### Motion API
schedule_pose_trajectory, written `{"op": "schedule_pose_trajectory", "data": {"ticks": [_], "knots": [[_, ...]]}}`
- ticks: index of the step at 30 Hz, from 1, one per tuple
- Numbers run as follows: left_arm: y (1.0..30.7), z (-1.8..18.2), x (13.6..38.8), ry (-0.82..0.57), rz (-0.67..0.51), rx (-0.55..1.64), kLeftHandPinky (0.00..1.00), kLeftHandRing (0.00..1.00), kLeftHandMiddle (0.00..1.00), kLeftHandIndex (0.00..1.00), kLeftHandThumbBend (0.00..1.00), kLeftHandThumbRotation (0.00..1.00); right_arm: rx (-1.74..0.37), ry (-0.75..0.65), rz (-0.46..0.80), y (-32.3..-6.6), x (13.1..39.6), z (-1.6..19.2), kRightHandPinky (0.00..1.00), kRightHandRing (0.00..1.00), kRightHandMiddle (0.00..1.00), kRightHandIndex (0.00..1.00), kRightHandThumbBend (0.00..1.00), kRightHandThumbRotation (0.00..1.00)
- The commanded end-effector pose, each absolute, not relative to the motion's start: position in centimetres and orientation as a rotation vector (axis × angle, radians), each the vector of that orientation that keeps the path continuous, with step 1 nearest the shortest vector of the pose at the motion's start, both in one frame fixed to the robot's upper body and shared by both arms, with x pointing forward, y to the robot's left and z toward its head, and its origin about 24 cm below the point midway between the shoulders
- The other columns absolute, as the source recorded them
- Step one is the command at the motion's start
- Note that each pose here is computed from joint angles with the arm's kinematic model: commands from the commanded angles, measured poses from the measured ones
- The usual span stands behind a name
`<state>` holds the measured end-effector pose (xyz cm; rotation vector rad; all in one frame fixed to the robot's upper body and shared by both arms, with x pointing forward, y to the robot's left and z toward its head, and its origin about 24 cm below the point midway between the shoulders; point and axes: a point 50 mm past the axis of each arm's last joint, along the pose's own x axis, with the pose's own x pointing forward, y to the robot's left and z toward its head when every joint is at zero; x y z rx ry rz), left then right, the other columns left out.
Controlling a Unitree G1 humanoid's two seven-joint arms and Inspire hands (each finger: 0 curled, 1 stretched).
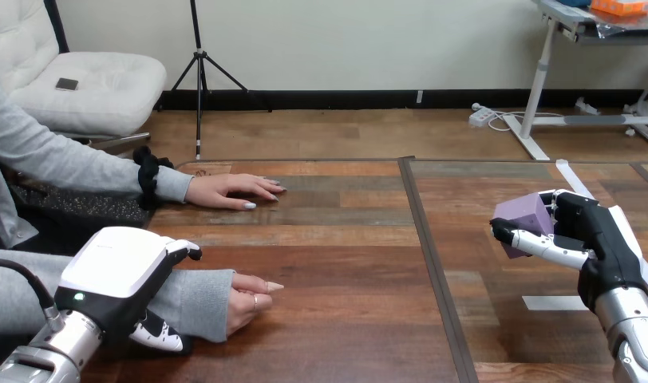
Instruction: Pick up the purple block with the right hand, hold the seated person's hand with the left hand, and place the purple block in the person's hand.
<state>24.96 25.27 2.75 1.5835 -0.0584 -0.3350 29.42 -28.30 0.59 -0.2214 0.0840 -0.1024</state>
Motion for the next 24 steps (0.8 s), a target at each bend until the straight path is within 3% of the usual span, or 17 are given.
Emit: {"op": "schedule_pose_trajectory", "data": {"ticks": [1,24], "knots": [[25.59,2.80,25.69,-0.048,-0.333,1.633,0.73,0.76,0.78,0.76,1.00,0.20,-0.224,-0.025,-0.104,-28.19,31.07,3.21,0.37,0.39,0.43,0.46,0.75,0.00],[25.63,2.25,26.11,-0.010,-0.351,1.678,0.65,0.67,0.68,0.67,1.00,0.07,-0.227,-0.022,-0.113,-28.18,31.04,3.13,0.36,0.38,0.43,0.46,0.76,0.00]]}}
